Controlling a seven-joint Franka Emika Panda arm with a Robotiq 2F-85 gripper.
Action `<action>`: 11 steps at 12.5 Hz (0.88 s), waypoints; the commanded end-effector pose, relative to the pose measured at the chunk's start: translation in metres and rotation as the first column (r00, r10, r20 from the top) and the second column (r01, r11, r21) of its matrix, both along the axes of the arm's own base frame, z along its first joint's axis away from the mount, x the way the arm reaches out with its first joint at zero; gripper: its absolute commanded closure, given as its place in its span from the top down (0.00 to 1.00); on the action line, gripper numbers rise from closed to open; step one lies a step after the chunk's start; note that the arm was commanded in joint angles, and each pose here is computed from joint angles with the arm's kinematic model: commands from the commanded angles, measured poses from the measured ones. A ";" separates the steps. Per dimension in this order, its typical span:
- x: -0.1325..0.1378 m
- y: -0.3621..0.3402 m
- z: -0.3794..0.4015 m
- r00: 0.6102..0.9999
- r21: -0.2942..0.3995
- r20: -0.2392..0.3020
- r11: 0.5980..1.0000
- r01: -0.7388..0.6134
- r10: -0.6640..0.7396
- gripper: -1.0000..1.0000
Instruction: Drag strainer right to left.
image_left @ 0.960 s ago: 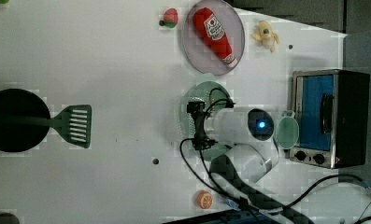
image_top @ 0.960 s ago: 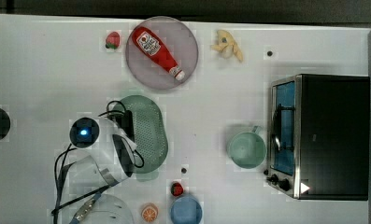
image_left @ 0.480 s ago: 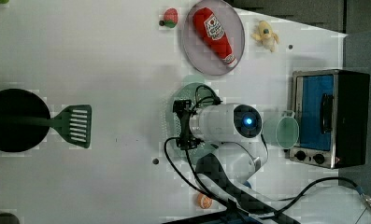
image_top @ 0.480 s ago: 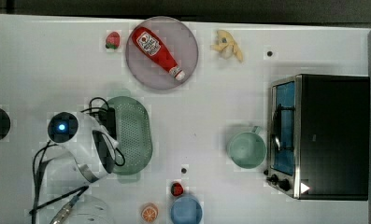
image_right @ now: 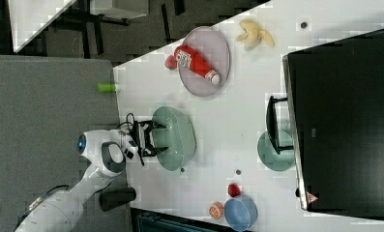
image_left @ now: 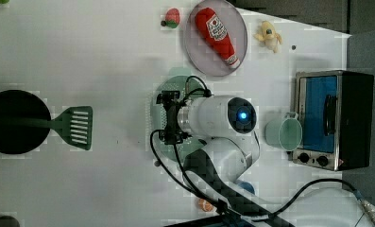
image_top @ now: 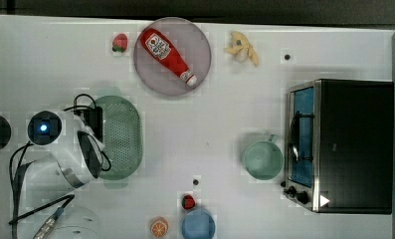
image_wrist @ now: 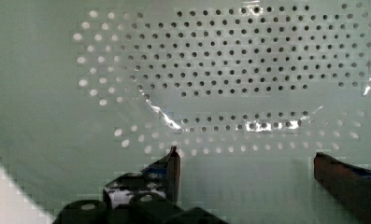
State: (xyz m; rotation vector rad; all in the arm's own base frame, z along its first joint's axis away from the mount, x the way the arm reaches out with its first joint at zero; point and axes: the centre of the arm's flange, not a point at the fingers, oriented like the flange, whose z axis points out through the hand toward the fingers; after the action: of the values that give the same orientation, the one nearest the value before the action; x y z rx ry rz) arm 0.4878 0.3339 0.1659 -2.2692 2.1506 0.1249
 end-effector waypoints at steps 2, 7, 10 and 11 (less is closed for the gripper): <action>-0.011 0.032 -0.012 0.999 -0.007 -0.024 1.000 0.027 -0.027 1.00; -0.016 0.068 -0.011 0.997 0.012 -0.014 0.997 0.076 -0.076 1.00; -0.019 0.085 -0.014 0.998 0.020 -0.009 0.998 0.061 -0.061 1.00; -0.018 0.090 -0.014 0.998 0.024 -0.006 0.998 0.056 -0.056 1.00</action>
State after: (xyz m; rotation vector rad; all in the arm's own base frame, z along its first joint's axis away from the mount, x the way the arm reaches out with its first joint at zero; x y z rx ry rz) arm 0.4605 0.4191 0.1416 -2.2970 2.1380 0.1557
